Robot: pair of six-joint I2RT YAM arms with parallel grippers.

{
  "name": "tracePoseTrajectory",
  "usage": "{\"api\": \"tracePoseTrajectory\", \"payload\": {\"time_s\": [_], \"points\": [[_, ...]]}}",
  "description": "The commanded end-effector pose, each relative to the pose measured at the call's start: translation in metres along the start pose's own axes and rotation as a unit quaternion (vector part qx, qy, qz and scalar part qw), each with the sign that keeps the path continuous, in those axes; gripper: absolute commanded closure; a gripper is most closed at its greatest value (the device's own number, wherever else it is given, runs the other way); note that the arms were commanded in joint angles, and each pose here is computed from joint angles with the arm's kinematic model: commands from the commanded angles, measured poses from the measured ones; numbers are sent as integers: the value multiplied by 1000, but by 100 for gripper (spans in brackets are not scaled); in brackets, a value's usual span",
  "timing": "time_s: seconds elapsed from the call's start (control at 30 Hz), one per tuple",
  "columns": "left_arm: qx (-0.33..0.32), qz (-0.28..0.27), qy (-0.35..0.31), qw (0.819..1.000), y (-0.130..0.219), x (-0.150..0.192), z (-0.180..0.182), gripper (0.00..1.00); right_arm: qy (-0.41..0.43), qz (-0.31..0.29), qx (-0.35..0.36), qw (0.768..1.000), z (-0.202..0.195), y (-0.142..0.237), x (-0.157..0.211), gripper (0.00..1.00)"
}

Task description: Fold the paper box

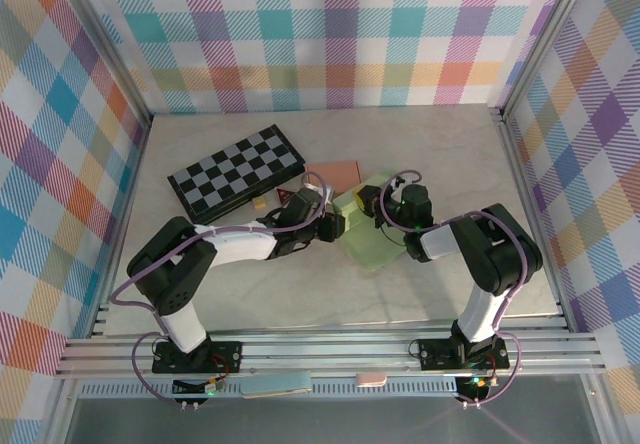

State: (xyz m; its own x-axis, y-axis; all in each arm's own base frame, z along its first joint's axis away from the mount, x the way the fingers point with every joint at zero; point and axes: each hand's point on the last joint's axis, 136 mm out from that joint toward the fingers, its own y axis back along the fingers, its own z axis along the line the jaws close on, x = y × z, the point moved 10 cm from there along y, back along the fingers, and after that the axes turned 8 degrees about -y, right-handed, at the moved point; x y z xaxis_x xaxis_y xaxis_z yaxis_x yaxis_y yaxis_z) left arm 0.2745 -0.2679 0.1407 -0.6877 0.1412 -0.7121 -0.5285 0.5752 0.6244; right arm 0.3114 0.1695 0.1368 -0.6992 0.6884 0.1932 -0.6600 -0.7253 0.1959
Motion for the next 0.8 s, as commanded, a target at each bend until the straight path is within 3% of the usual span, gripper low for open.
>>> {"api": "tracePoseTrajectory", "payload": {"time_s": [0.0,0.33,0.77], "points": [[-20,-25,-6,999,-5,-3,0,66,10,-6,-11,1000,-5,0,5,100],[-45,-37,-2,998,-15,-3,4,65,39,-18,-13,999,-10,-3,14,100],[-105,-57,9,993,-29,-5,9,64,5,-28,-4,1000,-15,-14,23,98]]}}
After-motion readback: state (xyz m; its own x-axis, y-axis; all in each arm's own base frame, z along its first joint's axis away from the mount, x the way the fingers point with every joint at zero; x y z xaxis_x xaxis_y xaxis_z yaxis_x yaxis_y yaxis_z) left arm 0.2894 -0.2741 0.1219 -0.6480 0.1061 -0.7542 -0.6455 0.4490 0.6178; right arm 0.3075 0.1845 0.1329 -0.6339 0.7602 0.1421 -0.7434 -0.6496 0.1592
